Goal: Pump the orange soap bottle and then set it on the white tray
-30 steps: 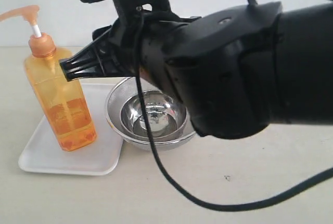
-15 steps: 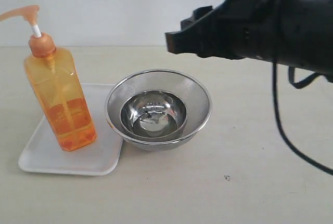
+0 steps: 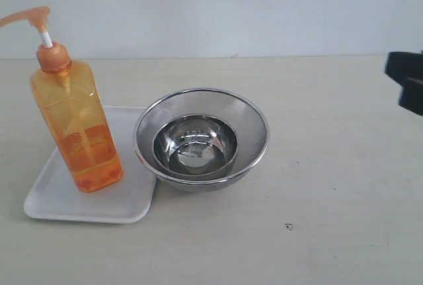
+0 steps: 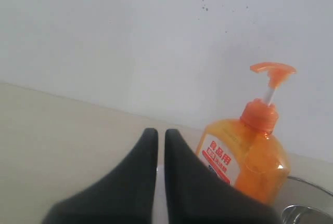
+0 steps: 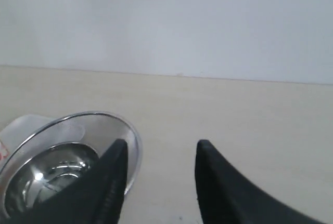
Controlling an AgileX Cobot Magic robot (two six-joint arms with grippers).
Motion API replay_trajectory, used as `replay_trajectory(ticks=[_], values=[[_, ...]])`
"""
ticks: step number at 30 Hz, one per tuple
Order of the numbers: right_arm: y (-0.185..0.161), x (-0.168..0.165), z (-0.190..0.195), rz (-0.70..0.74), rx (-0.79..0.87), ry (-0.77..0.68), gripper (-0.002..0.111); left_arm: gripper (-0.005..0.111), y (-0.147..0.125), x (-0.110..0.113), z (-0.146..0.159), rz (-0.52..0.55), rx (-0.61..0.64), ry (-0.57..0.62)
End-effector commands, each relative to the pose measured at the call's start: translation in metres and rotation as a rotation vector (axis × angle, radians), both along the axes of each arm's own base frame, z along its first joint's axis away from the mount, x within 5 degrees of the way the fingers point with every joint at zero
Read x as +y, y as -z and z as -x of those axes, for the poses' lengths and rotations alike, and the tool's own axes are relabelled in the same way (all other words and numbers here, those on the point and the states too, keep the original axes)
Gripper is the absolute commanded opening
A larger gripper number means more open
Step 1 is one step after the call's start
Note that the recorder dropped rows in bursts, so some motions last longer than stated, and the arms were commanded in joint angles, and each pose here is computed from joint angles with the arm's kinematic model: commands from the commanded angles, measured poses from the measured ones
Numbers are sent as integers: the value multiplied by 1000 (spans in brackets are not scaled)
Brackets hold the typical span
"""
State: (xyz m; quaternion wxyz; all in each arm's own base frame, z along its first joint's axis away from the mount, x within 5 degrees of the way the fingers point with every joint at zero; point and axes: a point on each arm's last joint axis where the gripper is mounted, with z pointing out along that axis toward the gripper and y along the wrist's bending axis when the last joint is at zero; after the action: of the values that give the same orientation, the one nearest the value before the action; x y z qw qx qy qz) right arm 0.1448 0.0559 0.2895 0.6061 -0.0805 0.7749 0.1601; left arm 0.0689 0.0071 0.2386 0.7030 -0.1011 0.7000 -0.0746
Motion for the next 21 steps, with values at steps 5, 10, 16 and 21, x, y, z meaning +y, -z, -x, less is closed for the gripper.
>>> replay_trajectory(ticks=[5, 10, 16, 21], values=[[18, -38, 53, -43, -173, 172, 38, 5, 1, 0, 1, 12, -2, -1], [29, -49, 70, -87, -243, 279, 38, 5, 1, 0, 1, 12, -2, -1], [37, -55, 89, -98, -350, 359, 38, 5, 1, 0, 1, 12, -2, -1], [41, -56, 95, -85, -392, 369, 38, 5, 1, 0, 1, 12, -2, -1]])
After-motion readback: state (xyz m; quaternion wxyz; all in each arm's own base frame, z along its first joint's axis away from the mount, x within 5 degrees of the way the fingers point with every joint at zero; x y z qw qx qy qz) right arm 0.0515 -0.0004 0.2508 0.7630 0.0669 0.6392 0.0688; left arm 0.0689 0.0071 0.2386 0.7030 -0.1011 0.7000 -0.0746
